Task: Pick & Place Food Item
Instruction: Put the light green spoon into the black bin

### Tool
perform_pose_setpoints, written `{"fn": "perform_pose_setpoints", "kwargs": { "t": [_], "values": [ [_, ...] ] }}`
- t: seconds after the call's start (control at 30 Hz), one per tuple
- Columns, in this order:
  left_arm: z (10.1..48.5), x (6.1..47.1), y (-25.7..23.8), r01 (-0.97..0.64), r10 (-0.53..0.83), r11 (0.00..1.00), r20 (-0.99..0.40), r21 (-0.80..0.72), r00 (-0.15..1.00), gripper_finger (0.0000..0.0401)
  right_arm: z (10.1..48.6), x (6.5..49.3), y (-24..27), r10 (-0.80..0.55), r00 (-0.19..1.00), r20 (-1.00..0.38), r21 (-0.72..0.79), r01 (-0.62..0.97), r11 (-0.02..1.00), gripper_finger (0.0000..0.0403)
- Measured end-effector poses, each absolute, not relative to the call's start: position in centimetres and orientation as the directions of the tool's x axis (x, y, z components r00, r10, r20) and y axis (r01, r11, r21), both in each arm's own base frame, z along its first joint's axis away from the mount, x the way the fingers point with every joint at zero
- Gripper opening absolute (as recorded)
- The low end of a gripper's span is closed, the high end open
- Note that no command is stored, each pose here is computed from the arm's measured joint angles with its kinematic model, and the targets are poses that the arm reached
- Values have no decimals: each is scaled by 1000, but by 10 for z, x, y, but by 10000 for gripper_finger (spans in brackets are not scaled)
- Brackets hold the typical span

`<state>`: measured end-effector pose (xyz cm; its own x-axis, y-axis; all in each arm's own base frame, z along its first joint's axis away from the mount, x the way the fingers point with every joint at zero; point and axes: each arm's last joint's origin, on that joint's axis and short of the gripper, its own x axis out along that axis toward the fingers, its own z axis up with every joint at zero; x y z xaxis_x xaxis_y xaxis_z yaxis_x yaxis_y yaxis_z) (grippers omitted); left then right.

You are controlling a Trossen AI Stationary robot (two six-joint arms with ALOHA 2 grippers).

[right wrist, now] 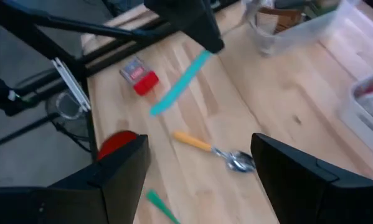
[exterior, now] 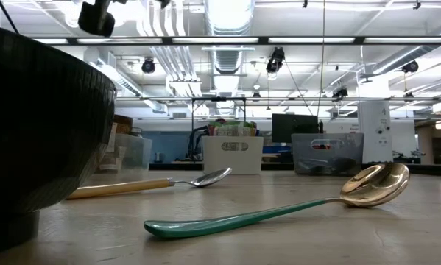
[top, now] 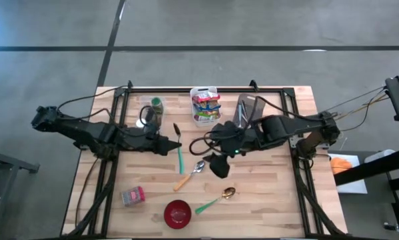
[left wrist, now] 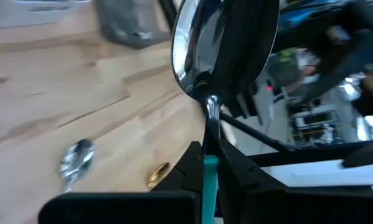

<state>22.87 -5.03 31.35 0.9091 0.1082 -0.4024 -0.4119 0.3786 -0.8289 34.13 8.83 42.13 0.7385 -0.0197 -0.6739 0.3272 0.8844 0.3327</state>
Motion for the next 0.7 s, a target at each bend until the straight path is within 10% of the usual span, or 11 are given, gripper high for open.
{"fn": "perform_pose_setpoints", "kwargs": {
  "t": [0.43, 0.7],
  "values": [
    [333, 237, -54, -199, 33, 441, -206, -875, 978, 13, 411, 364, 62, 120, 829, -545, 472, 186, 862, 278],
    [333, 239, -52, -191, -16, 319, -207, -928, 978, 13, 418, 356, 77, 160, 817, -554, 7, -188, 982, 278]
  ]
}}
